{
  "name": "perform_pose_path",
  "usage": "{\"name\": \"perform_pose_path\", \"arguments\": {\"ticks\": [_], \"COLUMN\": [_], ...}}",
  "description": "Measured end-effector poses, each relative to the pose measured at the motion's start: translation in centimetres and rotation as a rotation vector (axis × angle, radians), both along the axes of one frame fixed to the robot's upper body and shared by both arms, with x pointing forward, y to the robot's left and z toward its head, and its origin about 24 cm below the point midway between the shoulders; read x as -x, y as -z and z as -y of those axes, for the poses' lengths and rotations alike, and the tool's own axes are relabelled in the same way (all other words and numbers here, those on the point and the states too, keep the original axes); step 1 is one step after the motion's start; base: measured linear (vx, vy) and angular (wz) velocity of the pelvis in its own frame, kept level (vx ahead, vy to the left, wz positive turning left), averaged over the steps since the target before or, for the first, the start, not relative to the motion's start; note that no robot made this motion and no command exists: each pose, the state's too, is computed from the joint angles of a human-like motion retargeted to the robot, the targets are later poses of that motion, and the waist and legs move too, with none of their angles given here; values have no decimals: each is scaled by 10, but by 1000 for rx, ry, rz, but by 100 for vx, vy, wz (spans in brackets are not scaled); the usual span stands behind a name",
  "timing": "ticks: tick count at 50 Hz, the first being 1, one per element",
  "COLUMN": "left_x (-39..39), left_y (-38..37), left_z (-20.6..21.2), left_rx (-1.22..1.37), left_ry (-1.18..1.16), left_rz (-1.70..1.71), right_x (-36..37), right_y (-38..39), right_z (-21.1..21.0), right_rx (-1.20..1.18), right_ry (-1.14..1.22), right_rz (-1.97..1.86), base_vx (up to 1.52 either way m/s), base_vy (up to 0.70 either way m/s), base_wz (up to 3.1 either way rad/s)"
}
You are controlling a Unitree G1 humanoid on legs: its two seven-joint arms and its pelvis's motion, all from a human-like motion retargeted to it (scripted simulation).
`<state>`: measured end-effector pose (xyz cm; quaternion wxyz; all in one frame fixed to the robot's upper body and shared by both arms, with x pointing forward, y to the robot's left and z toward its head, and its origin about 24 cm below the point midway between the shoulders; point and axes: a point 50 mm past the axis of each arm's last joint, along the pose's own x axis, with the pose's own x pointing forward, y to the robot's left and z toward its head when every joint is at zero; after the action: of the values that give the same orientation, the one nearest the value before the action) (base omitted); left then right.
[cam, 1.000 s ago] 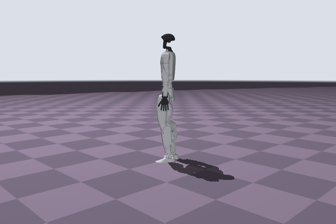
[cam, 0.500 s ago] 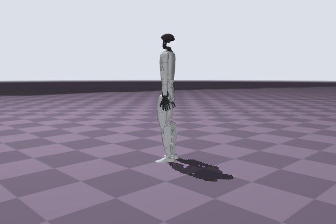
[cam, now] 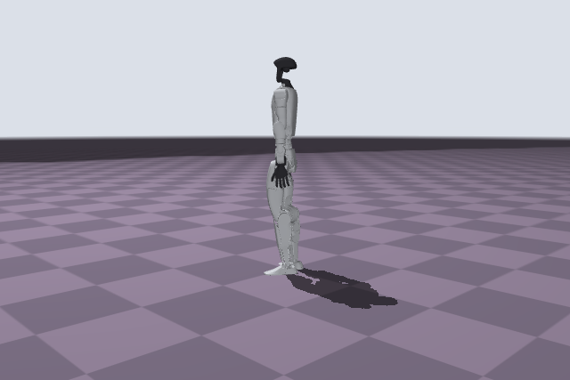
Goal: Upper body actions
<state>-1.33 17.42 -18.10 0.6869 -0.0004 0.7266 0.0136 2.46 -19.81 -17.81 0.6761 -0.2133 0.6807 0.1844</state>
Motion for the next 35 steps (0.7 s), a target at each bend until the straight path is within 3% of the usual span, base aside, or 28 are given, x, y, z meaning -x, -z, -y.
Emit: {"name": "perform_pose_path", "arguments": {"ticks": [20,35], "left_x": [16,-29], "left_y": [-2,-1], "left_z": [-7,-14], "left_rx": [9,48], "left_ry": [-3,103], "left_rz": [-64,70], "right_x": [14,1], "right_y": [-1,0], "right_z": [6,0], "right_rx": [21,-25], "right_ry": [-24,63], "right_rz": [-61,-10], "base_vx": [2,-8], "base_vy": [-1,-8], "base_wz": [-10,5]}}
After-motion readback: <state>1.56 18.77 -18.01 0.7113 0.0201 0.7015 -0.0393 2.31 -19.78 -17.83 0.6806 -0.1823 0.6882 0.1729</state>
